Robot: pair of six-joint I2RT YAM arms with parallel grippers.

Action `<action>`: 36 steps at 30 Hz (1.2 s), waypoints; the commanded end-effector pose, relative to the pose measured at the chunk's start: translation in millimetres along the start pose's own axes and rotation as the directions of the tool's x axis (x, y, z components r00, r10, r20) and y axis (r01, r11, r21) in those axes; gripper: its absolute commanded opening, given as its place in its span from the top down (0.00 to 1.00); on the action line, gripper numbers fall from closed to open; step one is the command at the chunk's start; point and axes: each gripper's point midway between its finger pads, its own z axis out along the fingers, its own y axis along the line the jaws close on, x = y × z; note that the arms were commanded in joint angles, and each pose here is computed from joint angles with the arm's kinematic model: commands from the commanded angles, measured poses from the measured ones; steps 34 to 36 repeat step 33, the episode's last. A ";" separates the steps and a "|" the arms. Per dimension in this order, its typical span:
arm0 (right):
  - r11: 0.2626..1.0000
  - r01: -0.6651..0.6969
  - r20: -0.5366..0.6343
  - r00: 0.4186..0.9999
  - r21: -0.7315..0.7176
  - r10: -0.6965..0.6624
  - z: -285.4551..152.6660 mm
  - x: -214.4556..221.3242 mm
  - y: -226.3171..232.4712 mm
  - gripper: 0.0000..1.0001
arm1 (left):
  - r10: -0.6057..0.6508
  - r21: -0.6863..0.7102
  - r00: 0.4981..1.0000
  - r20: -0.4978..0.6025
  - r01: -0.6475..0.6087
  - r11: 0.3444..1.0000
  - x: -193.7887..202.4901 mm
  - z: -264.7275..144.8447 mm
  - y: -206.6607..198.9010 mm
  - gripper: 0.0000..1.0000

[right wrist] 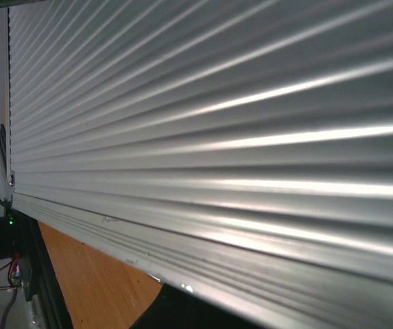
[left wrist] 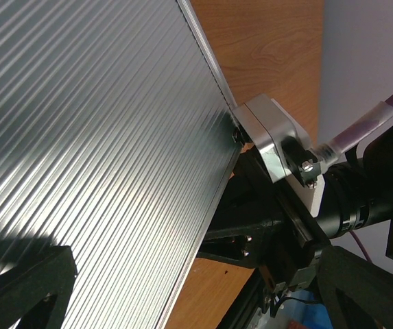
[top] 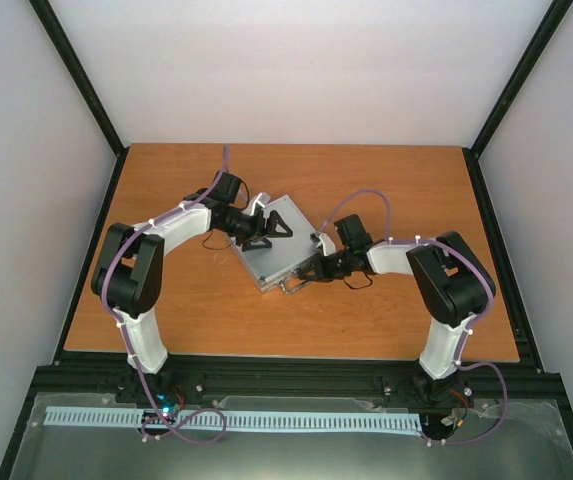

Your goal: Pack up texas hold em set

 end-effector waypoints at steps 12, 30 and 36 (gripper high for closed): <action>0.965 0.061 0.020 0.997 0.254 -0.068 -54.7 -7.7 13.1 0.70 | -0.007 -0.152 0.999 -0.043 0.000 0.988 2.9 -5.3 14.7 0.00; 0.726 -0.065 0.212 0.971 0.684 -0.112 -153.4 -85.9 9.8 0.00 | 0.288 -0.626 0.908 0.303 -0.038 0.779 -59.6 -164.7 -35.6 0.00; 0.721 -0.059 0.220 0.966 0.690 -0.132 -158.0 -88.9 12.6 0.00 | 0.283 -0.620 0.904 0.322 -0.024 0.784 -55.8 -168.9 -37.1 0.00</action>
